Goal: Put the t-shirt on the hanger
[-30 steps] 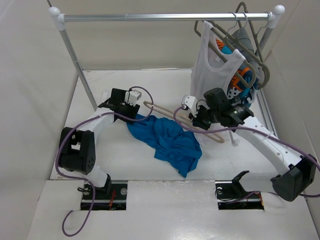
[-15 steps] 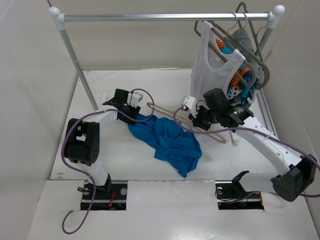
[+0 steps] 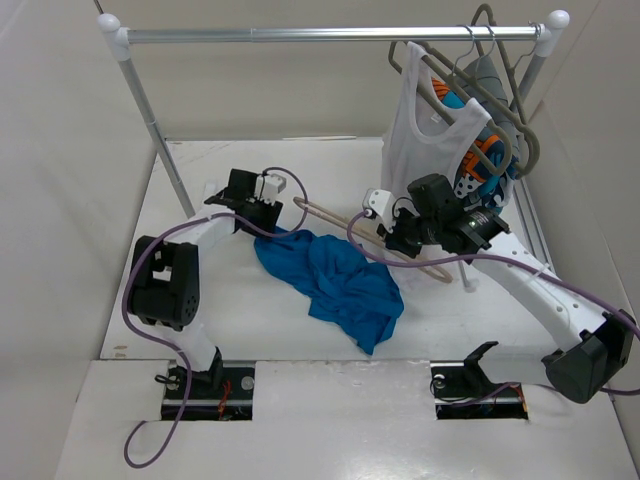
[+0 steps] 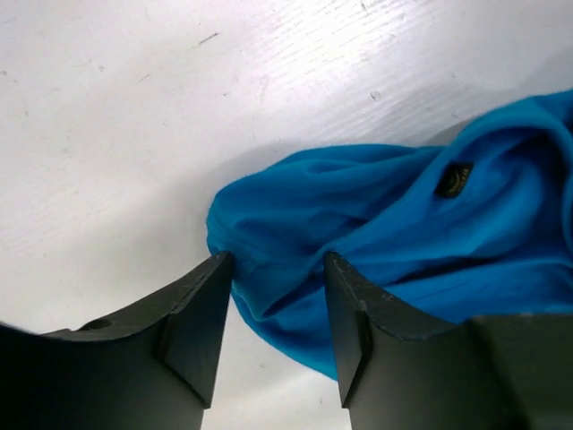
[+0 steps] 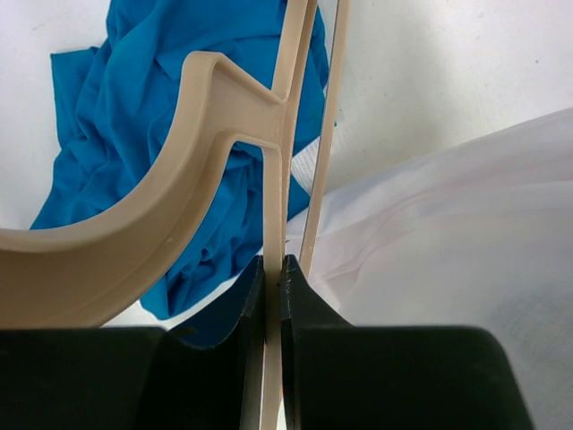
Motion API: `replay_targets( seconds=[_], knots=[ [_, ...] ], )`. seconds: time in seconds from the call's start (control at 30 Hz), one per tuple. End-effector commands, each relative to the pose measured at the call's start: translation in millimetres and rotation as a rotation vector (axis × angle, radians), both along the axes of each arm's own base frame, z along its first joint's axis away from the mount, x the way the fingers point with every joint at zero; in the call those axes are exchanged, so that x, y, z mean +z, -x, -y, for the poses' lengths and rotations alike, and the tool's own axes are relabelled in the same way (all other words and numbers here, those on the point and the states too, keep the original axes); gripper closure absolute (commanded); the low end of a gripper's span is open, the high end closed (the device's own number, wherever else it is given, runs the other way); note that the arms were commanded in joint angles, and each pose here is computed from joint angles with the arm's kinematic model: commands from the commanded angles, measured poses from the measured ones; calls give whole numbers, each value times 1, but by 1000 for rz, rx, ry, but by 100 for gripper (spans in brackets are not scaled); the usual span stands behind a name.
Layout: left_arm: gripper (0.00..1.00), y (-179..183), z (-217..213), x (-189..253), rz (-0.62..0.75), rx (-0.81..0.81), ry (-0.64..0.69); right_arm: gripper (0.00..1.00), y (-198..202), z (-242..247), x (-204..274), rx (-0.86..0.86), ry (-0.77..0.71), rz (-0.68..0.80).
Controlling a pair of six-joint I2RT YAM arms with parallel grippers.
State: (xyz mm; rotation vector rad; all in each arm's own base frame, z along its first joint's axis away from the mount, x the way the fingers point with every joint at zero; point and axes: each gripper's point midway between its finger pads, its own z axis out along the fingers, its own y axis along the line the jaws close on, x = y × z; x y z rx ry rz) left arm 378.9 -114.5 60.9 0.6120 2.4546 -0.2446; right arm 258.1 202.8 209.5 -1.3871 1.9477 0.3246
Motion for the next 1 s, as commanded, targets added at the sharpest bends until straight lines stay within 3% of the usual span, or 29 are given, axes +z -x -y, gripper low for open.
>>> replay_targets(
  seconds=[0.0, 0.07, 0.2, 0.43, 0.5, 0.6, 0.97],
  knots=[
    [61, -11, -8, -4, -4, 43, -27, 100, -1, -16, 28, 67, -62, 72],
    [71, -11, -10, -9, -10, 39, -47, 100, -2, -16, 28, 73, -58, 77],
    [73, -7, -10, -9, -23, 11, -54, 100, 1, -17, 26, 89, -50, 75],
    [65, 3, -17, -12, -29, -3, -91, 100, 0, -16, 27, 89, -42, 85],
    [56, 2, -15, -7, -17, -19, -82, 100, 0, -16, 27, 89, -42, 85],
    [50, 2, -14, 3, 17, -31, -71, 100, 0, -16, 27, 89, -42, 85],
    [51, 9, -18, -8, -18, -81, -110, 100, 1, -14, 26, 89, -42, 85]
  ],
)
